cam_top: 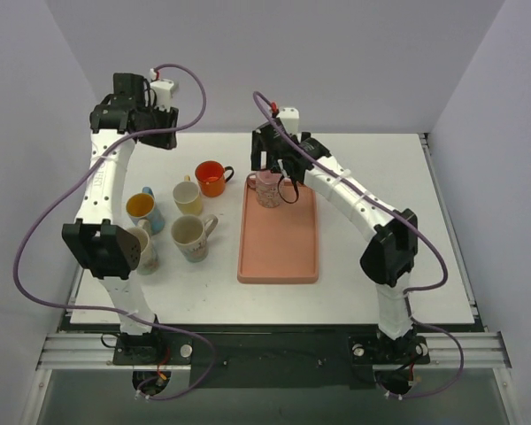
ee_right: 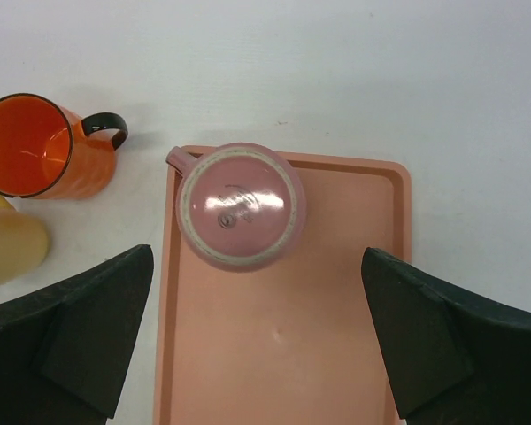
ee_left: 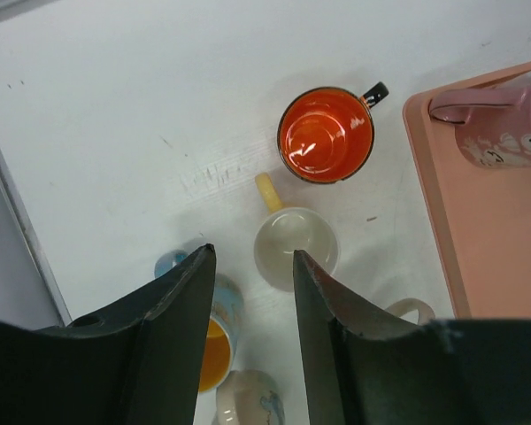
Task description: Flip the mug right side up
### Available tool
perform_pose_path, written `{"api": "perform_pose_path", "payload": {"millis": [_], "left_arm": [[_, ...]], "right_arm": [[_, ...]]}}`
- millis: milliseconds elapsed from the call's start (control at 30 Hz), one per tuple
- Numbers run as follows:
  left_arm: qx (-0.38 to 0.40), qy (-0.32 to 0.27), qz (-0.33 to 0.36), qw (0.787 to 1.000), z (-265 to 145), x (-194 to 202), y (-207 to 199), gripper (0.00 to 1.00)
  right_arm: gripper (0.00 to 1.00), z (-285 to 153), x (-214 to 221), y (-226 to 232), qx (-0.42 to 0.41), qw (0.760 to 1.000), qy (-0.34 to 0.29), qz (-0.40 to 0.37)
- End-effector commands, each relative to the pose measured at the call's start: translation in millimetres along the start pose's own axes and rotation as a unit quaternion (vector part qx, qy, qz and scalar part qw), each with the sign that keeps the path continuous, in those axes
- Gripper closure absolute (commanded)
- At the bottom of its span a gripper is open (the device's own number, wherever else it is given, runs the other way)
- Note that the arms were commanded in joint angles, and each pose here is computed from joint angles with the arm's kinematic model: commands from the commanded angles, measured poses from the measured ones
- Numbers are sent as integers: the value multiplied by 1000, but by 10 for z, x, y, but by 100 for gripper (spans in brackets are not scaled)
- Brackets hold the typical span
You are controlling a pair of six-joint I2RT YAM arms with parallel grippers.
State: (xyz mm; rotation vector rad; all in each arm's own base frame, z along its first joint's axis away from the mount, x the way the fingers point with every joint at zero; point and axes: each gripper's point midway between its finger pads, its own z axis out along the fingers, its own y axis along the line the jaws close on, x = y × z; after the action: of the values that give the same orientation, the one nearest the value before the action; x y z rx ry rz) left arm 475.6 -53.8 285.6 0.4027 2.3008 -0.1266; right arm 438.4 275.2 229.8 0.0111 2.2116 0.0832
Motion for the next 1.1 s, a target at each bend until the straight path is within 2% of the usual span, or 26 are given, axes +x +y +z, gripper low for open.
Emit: {"api": "perform_pose_path", "payload": {"millis": [0,133,333,567,600,667,733,967,1067], "left_arm": [[30,0,-23,999,-61,119,-88,49],[48,-5,-29,998,-100,158,-167,50],[87,-13,-51,995,-90,150,-320,49],[100,-13,-60,993,-46,142,-359,50],[99,-13,-60,993,-49,145,-358,49],[99,-15,-59,993,-51,140,-356,50],[100,-11,-60,993,-30,164,-361,49],[137,-11,-55,989,-63,196,-520,49],[147,-19,-45,988,-96,173,-598,49]], "right_arm": [[1,131,7,129,16,1000,4,-27],[2,407,143,325,7,996,15,-92],[18,491,406,459,-24,983,45,-179],[39,352,810,339,16,937,82,-338],[41,316,876,323,18,924,88,-372],[54,250,912,270,32,914,87,-396],[60,224,898,164,51,909,87,-404],[66,-49,823,-95,59,895,87,-433],[66,-213,886,-102,16,899,99,-427]]}}
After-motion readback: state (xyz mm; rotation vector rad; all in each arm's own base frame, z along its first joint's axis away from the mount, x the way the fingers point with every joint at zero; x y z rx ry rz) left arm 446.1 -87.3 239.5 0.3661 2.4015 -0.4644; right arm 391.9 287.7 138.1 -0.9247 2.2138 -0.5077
